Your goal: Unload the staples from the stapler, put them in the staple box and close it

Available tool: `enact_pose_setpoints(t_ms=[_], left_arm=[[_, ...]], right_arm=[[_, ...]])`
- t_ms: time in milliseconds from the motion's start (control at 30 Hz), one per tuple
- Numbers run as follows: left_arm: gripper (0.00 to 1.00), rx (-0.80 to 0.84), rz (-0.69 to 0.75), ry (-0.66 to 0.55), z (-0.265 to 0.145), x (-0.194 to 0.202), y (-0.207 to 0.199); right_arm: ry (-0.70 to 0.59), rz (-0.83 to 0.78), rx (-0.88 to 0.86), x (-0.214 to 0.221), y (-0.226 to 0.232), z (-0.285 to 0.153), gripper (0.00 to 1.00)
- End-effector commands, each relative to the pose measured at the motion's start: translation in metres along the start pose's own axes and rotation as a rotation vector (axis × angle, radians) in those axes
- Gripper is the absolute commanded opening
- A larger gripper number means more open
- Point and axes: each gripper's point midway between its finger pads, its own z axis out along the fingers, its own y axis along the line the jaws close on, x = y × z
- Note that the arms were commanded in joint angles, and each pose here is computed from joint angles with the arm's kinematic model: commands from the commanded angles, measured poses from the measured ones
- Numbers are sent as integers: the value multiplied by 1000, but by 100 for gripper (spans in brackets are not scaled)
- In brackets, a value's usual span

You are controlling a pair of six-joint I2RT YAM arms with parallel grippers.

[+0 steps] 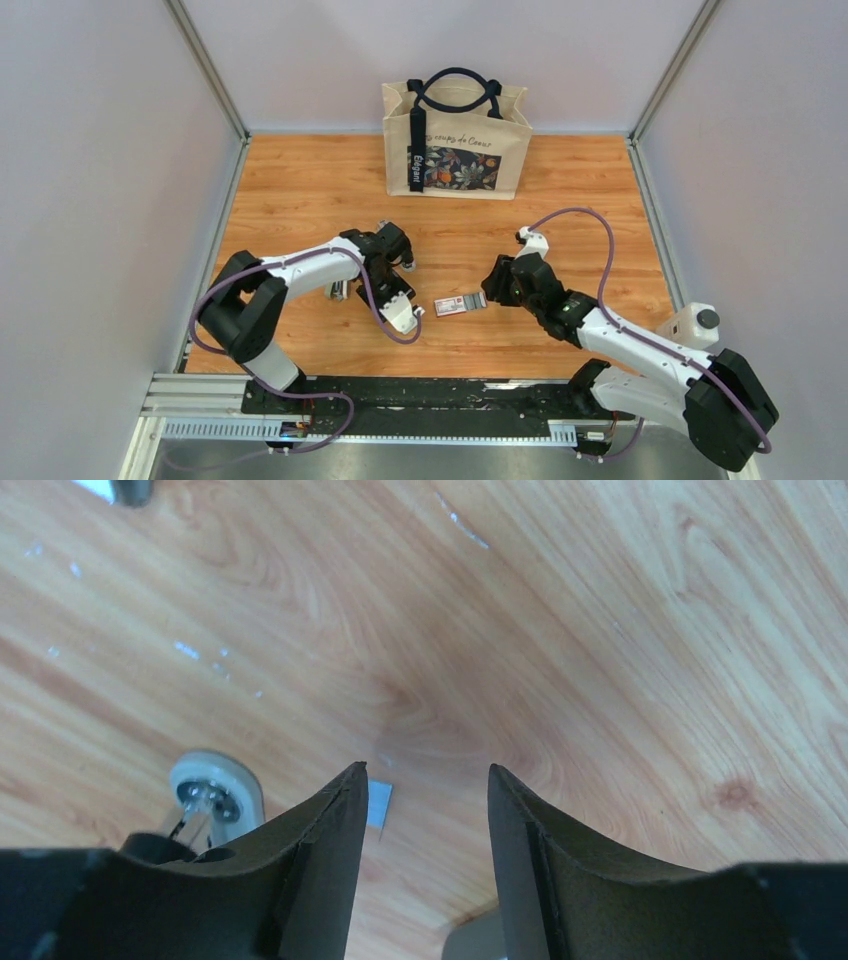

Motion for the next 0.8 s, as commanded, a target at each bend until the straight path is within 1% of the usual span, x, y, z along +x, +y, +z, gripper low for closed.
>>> enact_pose_setpoints(t_ms=[0,300,500,633,767], left_arm=[[56,11,67,-35,6,-7,15],[54,-2,98,-13,10,1,34],[52,54,143,20,19,11,22],[51,69,134,63,23,26,18],[51,85,121,81,22,37,16]], right_arm=[[-28,17,-68,-9,14,3,44],[-19,27,-86,-7,14,3,42],[-12,27,-88,-8,15,6,41],[-11,34,-90,-7,14,5,41],[-16,42,-90,-8,13,5,40]])
